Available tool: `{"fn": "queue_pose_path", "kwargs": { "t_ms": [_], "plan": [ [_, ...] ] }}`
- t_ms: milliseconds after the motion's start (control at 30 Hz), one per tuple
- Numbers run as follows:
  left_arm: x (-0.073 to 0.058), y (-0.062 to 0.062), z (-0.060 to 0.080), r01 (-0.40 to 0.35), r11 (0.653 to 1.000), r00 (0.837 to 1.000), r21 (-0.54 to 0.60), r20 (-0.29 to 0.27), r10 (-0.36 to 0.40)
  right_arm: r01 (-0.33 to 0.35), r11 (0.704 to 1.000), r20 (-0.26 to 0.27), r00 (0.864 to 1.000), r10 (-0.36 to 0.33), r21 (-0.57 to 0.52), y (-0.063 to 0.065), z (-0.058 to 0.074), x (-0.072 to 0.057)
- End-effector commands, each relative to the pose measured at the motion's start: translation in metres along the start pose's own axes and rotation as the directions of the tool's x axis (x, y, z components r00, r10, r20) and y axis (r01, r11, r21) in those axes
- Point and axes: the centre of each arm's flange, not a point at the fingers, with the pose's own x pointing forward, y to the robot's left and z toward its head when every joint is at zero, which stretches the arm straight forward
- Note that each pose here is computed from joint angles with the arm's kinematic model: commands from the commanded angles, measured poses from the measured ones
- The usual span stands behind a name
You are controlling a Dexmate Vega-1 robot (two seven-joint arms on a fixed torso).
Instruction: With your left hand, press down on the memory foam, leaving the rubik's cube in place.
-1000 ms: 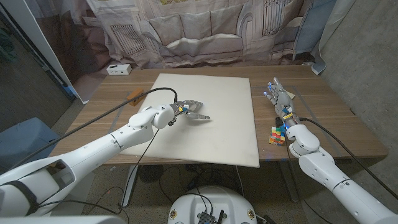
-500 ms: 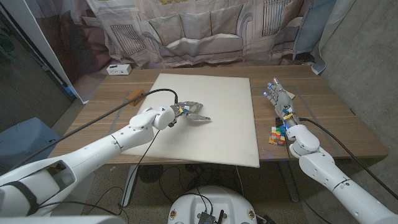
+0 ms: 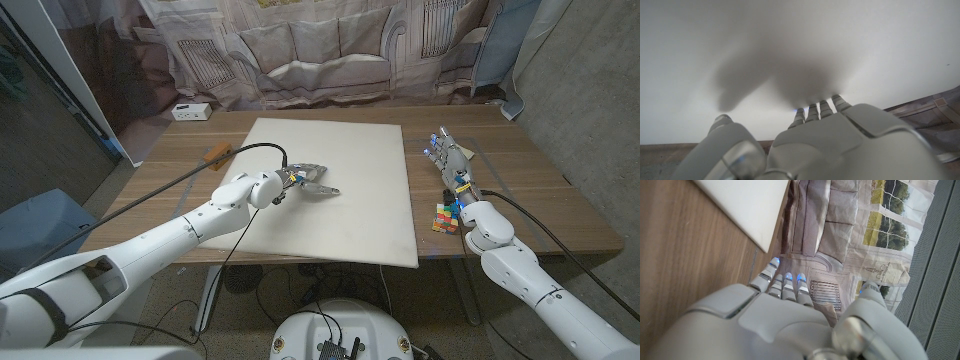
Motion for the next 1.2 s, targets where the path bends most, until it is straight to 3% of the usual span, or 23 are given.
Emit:
{"fn": "queue_pose_path", "kwargs": {
  "t_ms": [33,600,1200],
  "plan": [
    [0.005,-0.006,0.002,0.048,0.999,0.999,-0.008,0.01,-0.048,0.0,1.0,-0.003,1.0,0.0,0.004,0.0,-0.002,0.0],
    [0.004,-0.006,0.003,0.052,0.999,0.999,0.011,0.001,-0.052,-0.003,1.0,-0.005,1.0,0.003,0.006,0.0,-0.003,0.001],
    [-0.001,0.003,0.005,-0.004,1.0,1.0,0.02,0.002,0.004,-0.002,1.0,-0.001,1.0,0.002,0.006,-0.001,-0.002,0.0]
  ]
}}
